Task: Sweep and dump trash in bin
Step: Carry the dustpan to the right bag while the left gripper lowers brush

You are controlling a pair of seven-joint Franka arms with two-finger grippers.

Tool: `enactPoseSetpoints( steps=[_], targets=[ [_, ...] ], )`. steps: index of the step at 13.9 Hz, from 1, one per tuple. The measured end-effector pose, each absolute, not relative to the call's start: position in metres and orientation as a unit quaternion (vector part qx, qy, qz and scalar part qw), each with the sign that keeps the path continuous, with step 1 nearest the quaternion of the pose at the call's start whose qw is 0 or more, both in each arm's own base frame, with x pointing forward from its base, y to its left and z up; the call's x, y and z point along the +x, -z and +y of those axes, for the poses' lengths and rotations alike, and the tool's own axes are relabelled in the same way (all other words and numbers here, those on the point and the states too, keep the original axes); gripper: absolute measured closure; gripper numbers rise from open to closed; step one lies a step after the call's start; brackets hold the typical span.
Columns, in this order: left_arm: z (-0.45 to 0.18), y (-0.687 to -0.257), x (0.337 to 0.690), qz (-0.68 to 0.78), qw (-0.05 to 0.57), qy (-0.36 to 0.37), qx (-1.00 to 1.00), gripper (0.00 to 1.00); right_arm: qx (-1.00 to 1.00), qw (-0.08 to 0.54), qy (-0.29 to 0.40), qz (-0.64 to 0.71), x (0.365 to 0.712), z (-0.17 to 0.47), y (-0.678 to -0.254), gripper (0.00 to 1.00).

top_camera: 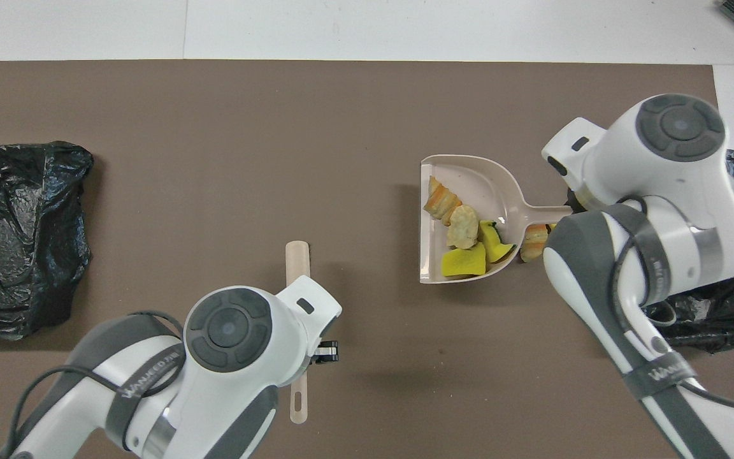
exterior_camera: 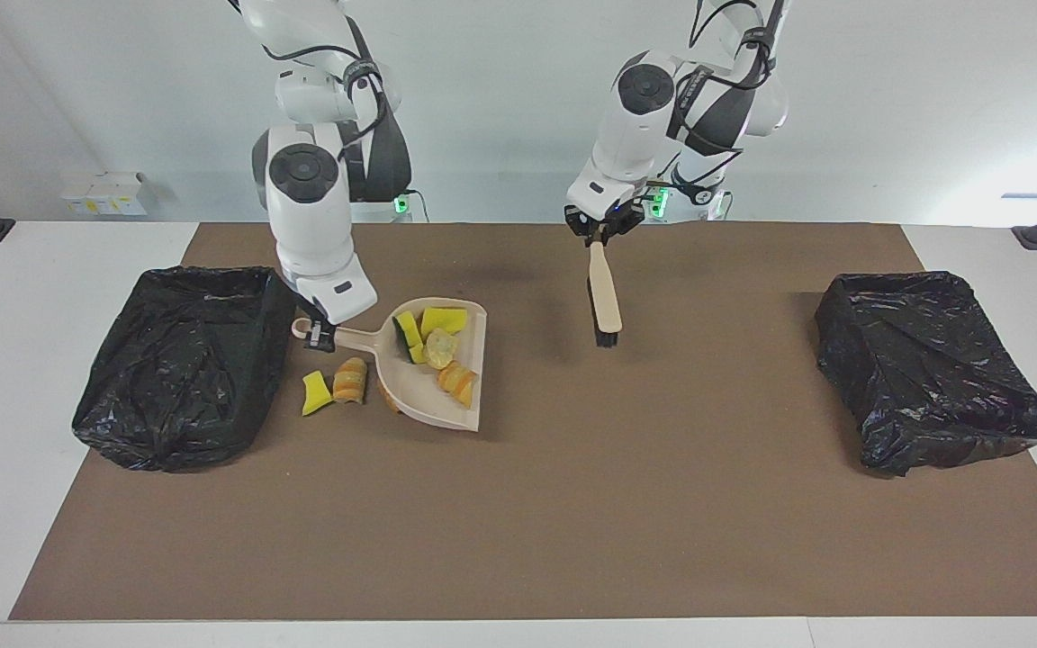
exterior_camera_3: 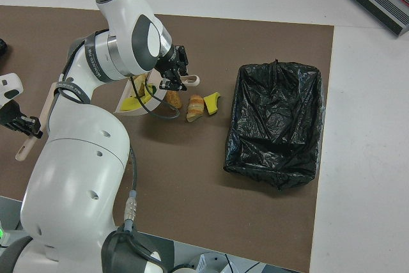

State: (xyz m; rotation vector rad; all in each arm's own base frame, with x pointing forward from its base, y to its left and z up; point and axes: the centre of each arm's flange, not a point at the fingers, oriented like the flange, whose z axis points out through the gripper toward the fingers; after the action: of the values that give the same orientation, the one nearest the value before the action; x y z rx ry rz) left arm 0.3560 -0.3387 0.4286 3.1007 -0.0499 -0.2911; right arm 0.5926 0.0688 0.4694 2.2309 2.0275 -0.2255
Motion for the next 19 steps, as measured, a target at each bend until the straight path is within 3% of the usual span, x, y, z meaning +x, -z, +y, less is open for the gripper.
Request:
enactPoseSetpoints(
  steps=[5, 12, 19],
  targets=[
    [-0.391, -0.381, 0.329, 0.001, 0.029, 0.063, 0.998, 0.74, 0.749, 0.071, 0.063, 0.656, 0.578, -0.029, -0.524, 0.67],
    [-0.407, -0.355, 0.318, 0.002, 0.017, 0.072, 0.997, 0.74, 0.754, 0.069, 0.077, 0.649, 0.545, -0.185, -0.538, 0.67],
    [-0.406, -0.342, 0.318, 0.004, 0.018, 0.069, 0.997, 0.74, 0.734, 0.184, 0.123, 0.642, 0.524, -0.283, -0.564, 0.67]
  ],
)
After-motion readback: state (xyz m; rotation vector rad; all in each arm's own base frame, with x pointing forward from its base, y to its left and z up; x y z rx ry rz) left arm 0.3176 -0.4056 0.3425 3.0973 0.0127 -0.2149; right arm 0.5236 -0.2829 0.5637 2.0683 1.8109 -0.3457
